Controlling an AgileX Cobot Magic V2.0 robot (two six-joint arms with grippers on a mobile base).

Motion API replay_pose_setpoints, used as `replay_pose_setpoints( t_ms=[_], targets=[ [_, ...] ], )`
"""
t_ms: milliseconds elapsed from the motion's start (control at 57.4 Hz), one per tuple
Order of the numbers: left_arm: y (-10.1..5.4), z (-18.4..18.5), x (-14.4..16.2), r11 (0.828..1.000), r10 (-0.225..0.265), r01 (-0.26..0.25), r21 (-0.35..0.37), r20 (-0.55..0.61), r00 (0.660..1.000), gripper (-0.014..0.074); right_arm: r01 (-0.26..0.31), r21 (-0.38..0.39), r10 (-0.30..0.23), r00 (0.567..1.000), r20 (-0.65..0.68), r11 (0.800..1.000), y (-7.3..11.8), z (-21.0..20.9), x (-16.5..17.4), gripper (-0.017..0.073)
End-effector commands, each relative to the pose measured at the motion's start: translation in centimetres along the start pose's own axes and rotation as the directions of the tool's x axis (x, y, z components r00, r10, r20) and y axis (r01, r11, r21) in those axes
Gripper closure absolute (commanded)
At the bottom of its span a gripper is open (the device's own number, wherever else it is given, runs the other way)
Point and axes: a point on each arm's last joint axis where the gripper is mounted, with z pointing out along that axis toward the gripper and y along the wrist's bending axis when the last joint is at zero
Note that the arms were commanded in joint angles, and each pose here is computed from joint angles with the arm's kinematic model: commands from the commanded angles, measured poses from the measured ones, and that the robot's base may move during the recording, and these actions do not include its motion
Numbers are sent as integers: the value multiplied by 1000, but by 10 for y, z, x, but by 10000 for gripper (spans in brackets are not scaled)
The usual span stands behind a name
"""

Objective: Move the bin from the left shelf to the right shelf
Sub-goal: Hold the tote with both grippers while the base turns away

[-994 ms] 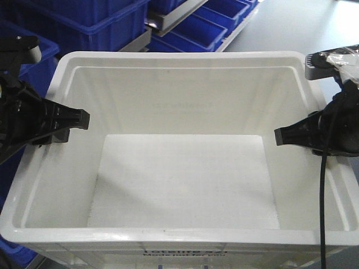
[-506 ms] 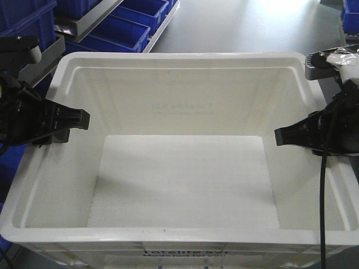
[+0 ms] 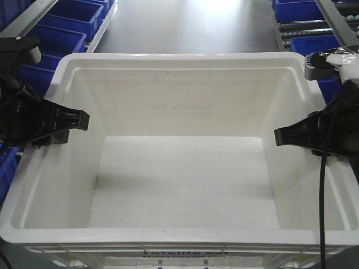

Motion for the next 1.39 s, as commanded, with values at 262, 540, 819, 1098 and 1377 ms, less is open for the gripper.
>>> replay_pose_setpoints(
  t_ms=[262, 540, 819, 1098, 1377],
  targets=[
    [-6, -22, -10, 997, -1, -11, 82, 152, 988, 600, 26, -28, -20, 985, 173, 999, -1, -19, -17, 550],
    [-6, -22, -10, 997, -1, -11, 82, 152, 988, 600, 26, -28, -20, 985, 172, 999, -1, -19, -17, 550],
    [-6, -22, -10, 997, -1, -11, 82, 152, 988, 600, 25, -27, -20, 985, 170, 999, -1, -19, -17, 550],
    [-6, -22, -10, 997, -1, -11, 82, 152, 988, 600, 25, -27, -20, 985, 170, 999, -1, -19, -17, 550],
    [-6, -22, -10, 997, -1, -11, 82, 152, 988, 600, 25, -27, -20, 985, 170, 999, -1, -19, -17, 550]
  ],
)
